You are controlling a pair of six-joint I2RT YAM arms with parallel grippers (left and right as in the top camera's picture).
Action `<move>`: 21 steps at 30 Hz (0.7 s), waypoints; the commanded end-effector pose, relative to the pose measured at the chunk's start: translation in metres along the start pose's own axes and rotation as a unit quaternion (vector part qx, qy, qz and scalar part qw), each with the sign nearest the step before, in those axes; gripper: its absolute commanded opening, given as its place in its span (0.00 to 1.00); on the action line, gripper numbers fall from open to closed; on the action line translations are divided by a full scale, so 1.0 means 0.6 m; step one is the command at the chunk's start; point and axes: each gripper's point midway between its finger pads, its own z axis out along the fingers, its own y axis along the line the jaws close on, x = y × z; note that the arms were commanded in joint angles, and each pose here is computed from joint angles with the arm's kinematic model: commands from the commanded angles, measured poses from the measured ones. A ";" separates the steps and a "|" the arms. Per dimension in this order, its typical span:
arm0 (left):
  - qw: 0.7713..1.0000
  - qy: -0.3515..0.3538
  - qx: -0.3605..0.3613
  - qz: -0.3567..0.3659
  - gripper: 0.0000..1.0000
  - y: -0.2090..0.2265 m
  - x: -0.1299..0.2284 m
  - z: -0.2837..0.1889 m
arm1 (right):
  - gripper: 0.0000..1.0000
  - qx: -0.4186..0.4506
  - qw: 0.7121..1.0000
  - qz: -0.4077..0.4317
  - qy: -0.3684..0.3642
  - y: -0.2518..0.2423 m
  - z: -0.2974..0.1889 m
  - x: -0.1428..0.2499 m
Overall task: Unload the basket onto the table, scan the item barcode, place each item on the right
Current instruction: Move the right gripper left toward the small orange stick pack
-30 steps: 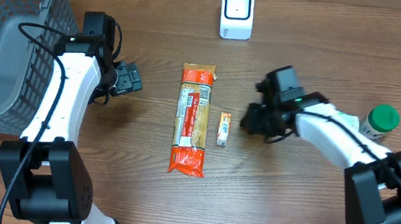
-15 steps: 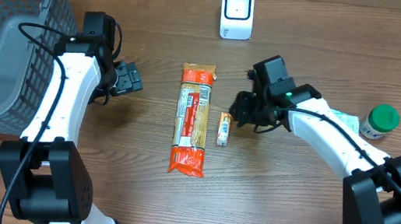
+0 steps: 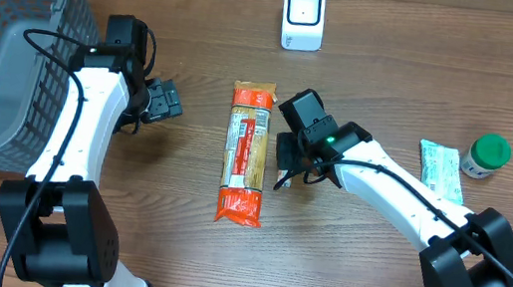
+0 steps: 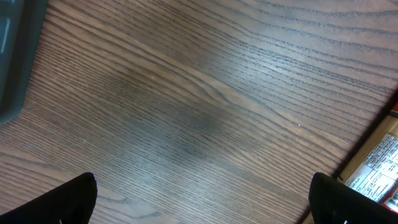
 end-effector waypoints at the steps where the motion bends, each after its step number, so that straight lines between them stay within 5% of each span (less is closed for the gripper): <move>1: 1.000 -0.007 -0.002 0.006 1.00 0.000 -0.005 -0.005 | 0.49 0.007 1.000 0.003 -0.013 -0.006 -0.010 -0.004; 21: 1.000 -0.007 -0.002 0.006 1.00 0.000 -0.005 -0.005 | 0.48 -0.014 1.000 0.010 0.025 0.004 0.008 0.022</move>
